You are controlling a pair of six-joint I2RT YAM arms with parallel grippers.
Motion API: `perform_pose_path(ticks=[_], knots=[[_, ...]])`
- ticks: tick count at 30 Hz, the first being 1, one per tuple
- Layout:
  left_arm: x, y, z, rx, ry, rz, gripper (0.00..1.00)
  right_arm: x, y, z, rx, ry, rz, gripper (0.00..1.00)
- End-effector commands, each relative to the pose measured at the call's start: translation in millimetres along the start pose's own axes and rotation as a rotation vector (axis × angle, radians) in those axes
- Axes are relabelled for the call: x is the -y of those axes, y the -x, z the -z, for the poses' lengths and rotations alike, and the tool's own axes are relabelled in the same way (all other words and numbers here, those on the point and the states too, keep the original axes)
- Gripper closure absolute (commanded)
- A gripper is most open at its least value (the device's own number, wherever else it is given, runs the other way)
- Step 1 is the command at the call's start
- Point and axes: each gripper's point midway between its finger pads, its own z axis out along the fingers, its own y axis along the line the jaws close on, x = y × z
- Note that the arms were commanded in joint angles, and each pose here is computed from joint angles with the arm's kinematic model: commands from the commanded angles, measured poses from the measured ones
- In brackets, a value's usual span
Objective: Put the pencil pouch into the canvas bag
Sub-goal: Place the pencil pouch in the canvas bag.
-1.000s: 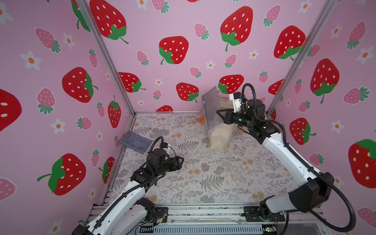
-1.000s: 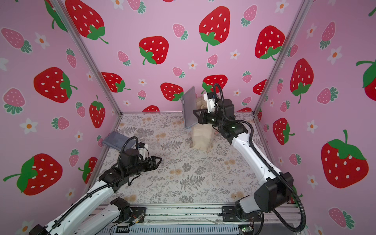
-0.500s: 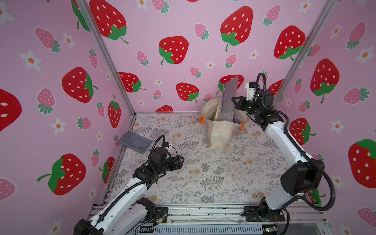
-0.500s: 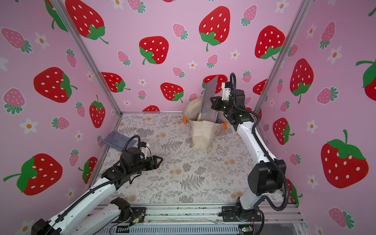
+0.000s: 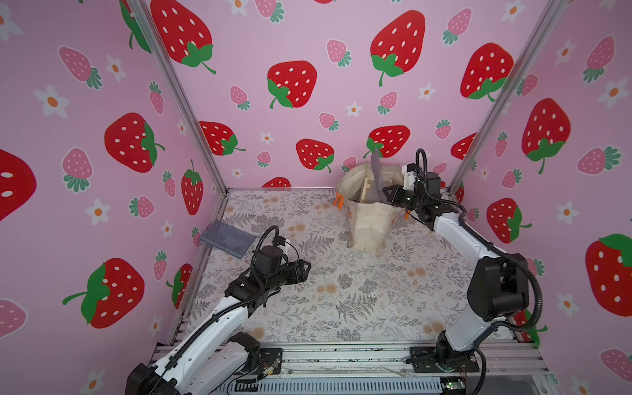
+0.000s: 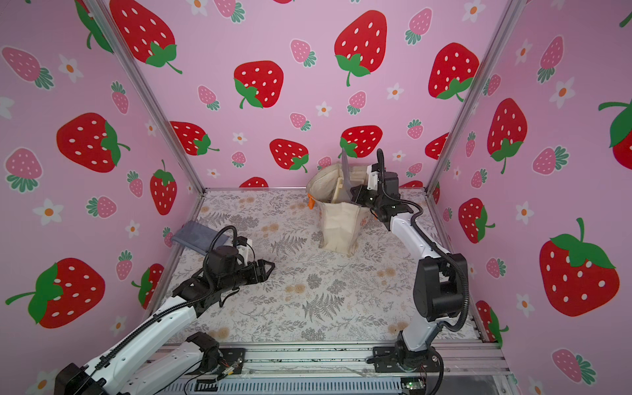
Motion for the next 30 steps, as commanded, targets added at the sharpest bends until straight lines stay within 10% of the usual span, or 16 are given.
perform_pose_path(ticks=[1,30], knots=[[13.0,19.7,5.5,0.052,-0.03,-0.019,0.24,-12.1,-6.1,0.8,0.013,0.043,-0.019,1.0],[9.6,16.5,8.5,0.067,-0.03,-0.022,0.24,-35.1,-13.3,18.6,0.07,0.086,-0.088,1.0]])
